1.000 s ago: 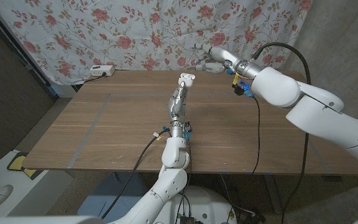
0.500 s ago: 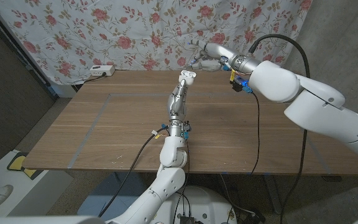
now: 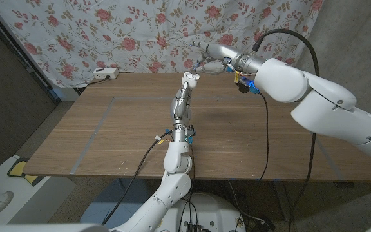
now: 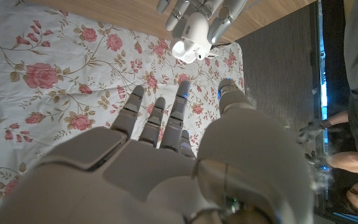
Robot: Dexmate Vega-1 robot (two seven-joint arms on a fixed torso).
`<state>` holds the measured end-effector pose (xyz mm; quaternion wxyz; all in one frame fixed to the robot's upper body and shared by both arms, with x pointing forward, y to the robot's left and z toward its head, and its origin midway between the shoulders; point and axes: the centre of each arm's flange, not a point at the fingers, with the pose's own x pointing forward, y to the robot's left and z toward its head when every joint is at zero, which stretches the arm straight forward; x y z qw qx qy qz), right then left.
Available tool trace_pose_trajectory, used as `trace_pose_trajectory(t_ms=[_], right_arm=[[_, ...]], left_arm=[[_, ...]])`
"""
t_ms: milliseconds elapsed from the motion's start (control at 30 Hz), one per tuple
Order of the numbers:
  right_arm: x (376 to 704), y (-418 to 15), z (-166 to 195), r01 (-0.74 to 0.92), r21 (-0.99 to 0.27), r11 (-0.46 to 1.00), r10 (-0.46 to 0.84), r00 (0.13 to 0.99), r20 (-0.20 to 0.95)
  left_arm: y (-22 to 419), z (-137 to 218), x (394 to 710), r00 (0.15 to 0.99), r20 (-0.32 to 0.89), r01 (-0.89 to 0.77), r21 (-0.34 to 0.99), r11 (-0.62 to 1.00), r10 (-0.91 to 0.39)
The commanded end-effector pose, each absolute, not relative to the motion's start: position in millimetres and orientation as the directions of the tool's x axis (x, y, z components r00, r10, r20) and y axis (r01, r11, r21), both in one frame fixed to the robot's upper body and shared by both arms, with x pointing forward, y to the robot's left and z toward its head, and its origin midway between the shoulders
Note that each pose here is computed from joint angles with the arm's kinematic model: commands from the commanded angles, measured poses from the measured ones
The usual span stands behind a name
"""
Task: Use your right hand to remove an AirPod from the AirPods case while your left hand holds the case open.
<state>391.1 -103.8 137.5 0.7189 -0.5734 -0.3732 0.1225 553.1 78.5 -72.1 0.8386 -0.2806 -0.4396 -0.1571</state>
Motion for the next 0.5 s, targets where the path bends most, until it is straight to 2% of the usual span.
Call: trace_pose_trajectory(t_ms=[33, 500], right_arm=[[389.8, -94.7, 135.4, 0.257, -0.931, 0.260, 0.621, 0.694, 0.365], [390.2, -90.4, 135.7, 0.283, -0.934, 0.219, 0.622, 0.697, 0.357]], left_arm=[[77.2, -70.2, 550.3, 0.548, 0.836, 0.520, -0.316, 0.793, -0.026], [76.6, -72.2, 550.0, 0.553, 0.833, 0.522, -0.321, 0.790, -0.026]])
